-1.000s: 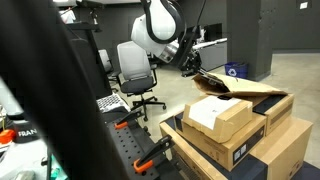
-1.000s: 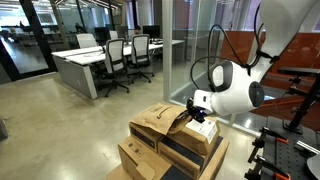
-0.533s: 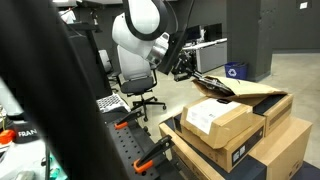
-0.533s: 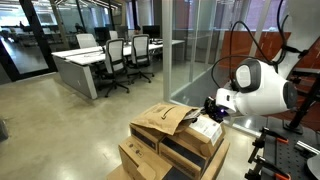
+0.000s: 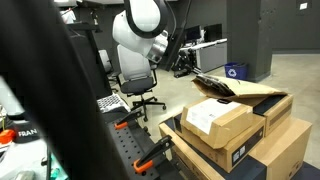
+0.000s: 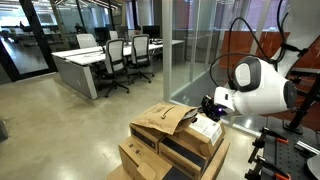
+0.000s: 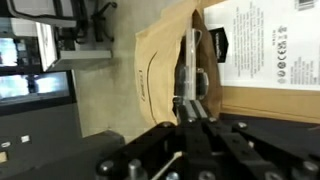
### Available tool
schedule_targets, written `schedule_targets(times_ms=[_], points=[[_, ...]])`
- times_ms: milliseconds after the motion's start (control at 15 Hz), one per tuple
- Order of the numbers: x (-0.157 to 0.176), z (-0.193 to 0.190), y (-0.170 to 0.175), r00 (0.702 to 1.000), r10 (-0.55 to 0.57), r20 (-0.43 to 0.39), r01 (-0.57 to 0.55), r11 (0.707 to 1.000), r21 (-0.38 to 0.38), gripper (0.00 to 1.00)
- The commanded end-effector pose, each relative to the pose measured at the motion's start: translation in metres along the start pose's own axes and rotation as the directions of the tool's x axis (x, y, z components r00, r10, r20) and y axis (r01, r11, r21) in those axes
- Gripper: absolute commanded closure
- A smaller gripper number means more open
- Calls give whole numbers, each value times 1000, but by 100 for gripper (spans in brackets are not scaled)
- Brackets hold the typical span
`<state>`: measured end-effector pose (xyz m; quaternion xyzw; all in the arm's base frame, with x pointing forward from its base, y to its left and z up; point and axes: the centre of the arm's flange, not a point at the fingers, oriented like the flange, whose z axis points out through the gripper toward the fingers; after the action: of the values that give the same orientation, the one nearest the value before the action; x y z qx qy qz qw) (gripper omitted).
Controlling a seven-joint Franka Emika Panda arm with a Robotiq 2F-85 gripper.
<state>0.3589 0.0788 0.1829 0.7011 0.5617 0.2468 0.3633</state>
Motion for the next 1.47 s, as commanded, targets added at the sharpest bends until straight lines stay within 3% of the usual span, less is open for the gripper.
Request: schedule_targets(times_ms=[0,400,467,733,1000,1067,1400], points=[[-11,-8,2,1000,2,-5,-2,1000,-13,100],[-34,-38,-9,1000,5,14,-5,1000,-13,100],[-16,-18,-4,1000,-1,14,1,1000,-9,100],[7,-4,12,1000,2,-6,-2,999,-42,100],[-11,-27,2,1000,1,-5,-2,999,-34,100],[0,-11,4,1000,-3,-12,3,1000,-18,100],[-6,-16,9,1000,14,-9,-14,999,-35,100]])
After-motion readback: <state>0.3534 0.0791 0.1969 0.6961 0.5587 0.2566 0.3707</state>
